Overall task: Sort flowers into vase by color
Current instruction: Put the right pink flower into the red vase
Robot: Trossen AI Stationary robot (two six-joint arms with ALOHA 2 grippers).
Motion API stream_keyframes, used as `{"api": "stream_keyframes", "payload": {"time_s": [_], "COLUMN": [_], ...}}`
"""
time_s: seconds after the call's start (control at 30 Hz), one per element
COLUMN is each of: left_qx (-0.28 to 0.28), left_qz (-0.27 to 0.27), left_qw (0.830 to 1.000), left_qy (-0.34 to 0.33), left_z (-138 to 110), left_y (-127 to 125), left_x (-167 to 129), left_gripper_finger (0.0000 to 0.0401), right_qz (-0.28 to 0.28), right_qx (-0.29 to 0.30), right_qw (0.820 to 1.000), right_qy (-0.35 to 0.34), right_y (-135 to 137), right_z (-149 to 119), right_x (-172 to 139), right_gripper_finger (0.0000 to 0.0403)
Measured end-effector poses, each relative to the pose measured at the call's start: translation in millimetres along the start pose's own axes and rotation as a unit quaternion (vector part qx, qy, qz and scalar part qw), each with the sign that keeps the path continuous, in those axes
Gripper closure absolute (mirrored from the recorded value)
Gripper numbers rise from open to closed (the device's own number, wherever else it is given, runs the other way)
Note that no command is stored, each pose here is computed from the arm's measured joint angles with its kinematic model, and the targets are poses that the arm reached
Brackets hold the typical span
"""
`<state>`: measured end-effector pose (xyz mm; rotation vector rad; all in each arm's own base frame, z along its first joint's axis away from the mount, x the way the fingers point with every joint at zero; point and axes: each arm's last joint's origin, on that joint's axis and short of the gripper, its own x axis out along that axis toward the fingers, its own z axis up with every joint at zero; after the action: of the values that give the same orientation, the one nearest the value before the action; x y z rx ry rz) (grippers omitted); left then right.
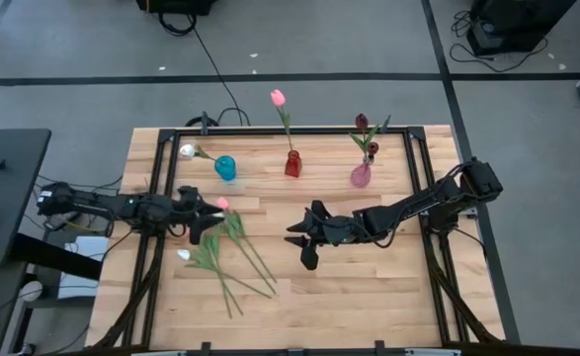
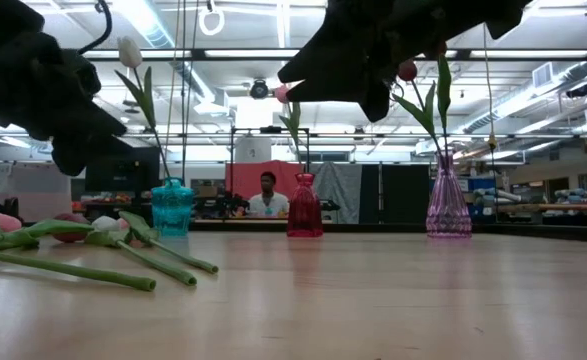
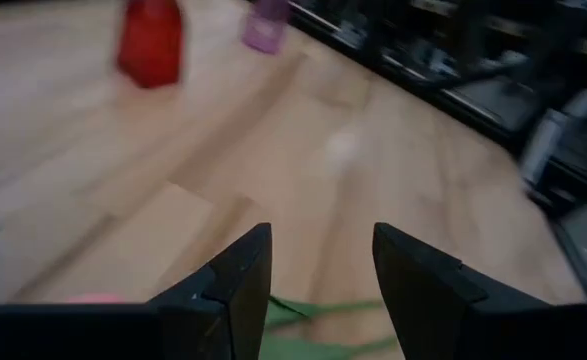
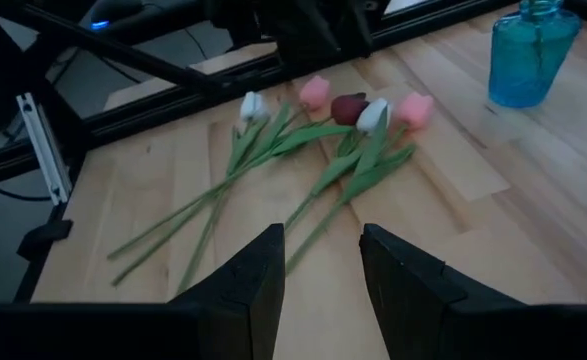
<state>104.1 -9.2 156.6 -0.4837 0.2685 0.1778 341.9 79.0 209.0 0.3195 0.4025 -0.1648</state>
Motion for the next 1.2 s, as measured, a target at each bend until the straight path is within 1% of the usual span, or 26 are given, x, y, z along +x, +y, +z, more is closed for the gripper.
{"api": "stream_keyframes", "payload": {"time_s": [0.1,0.2,0.33,0.43,0.53,0.7,0.77,0.83,0.9,1.0,1.07,1.13,1.2], "left_qx": [0.0,-0.013,-0.018,-0.012,-0.009,-0.048,-0.044,-0.033,-0.004,0.071,0.135,0.202,0.247], "left_qz": [-0.034,-0.06,-0.08,-0.087,-0.071,-0.02,-0.001,0.012,0.017,0.028,0.04,0.043,0.048], "left_qw": [0.999,0.998,0.996,0.995,0.996,0.995,0.993,0.991,0.99,0.985,0.975,0.961,0.948], "left_qy": [0.012,0.022,0.035,0.047,0.049,0.087,0.11,0.126,0.137,0.156,0.171,0.186,0.198], "left_z": [-0.6,-1.2,-3.0,-5.4,-7.8,-18.6,-22.1,-20.1,-14.9,-7.7,-4.2,-1.7,1.6], "left_y": [-3.7,-7.1,-12.6,-17.2,-19.9,-18.0,-17.9,-21.9,-28.8,-39.2,-45.2,-50.7,-56.6], "left_x": [-0.5,-0.6,1.9,6.4,13.0,25.9,30.5,36.0,43.0,56.0,65.1,74.1,82.7], "left_gripper_finger": [0.022,0.022,0.022,0.022,0.022,0.022,0.022,0.022,0.0222,0.0227,0.0228,0.0228,0.0228], "right_qz": [0.0,0.0,-0.006,-0.023,-0.03,-0.035,-0.035,-0.036,-0.045,-0.061,-0.064,-0.064,-0.064], "right_qx": [-0.001,-0.012,-0.032,-0.05,-0.061,-0.082,-0.097,-0.113,-0.126,-0.138,-0.145,-0.15,-0.151], "right_qw": [1.0,1.0,0.999,0.998,0.998,0.996,0.995,0.993,0.991,0.988,0.987,0.986,0.986], "right_qy": [-0.001,-0.001,-0.006,-0.012,-0.012,-0.011,-0.01,-0.01,-0.013,-0.019,-0.019,-0.019,-0.019], "right_y": [0.1,0.0,-3.8,-8.9,-13.7,-16.6,-16.6,-16.7,-17.2,-17.9,-18.0,-18.1,-18.1], "right_z": [0.1,0.3,2.6,5.0,7.0,7.8,7.8,7.8,8.1,8.8,8.9,8.9,8.9], "right_x": [0.0,0.0,1.4,2.8,4.2,5.0,5.0,5.0,4.9,4.8,4.8,4.8,4.8], "right_gripper_finger": [0.0257,0.0257,0.0257,0.0257,0.0257,0.0257,0.0257,0.0257,0.0257,0.0257,0.0257,0.0257,0.0257]}}
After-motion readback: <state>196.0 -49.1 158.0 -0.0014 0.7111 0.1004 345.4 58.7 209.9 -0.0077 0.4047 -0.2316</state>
